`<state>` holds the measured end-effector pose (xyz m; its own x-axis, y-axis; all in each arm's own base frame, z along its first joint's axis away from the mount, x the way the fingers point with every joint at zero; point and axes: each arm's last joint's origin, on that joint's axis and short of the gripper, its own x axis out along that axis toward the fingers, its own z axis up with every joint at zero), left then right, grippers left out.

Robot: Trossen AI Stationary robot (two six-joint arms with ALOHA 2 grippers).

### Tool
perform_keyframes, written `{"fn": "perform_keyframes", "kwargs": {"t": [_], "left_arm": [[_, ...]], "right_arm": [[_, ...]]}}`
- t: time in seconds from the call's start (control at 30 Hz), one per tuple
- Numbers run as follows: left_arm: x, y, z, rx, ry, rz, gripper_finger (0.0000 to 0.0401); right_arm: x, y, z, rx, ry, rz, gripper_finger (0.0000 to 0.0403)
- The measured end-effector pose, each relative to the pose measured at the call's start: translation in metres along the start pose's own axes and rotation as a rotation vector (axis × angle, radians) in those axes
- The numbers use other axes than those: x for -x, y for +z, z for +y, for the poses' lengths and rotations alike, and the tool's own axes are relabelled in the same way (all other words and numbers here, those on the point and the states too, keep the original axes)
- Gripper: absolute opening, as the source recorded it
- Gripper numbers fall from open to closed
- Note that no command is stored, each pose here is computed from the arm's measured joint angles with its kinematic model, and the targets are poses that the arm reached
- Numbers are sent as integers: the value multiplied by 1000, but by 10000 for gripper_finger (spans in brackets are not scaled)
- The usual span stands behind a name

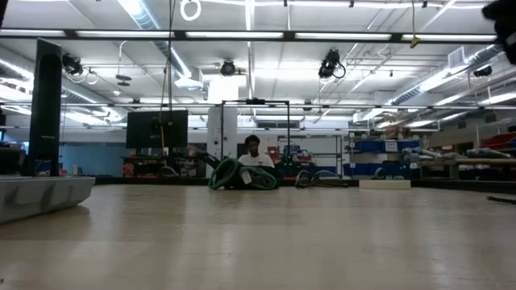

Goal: Coil cords
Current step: Coil the black wire into a spool

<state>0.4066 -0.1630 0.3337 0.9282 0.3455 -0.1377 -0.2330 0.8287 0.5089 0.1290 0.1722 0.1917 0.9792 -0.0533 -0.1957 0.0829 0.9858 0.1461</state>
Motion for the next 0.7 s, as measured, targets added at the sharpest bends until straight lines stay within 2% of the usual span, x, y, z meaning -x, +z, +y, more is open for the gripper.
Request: {"fn": "perform_keyframes", "kwargs": {"t": [0.1,0.2,0.33,0.47,0.7], "left_arm": [[-4,-11,-22,-3,18,39,0],[-9,-26,-46,-71,42,96,0],[-10,-45,-67,-150,7,176,0],[-8,-50,-68,-84,-24,215,0],[-17,-47,-59,-107,24,184,0]], "right_arm": [[-10,-1,-6,-55,10,55,87],[-20,-1,-13,-83,31,114,90],[-25,-3,-18,-83,11,151,91],[-29,-4,-24,-103,-27,168,91],[-39,2,-30,-146,-55,133,91]]}}
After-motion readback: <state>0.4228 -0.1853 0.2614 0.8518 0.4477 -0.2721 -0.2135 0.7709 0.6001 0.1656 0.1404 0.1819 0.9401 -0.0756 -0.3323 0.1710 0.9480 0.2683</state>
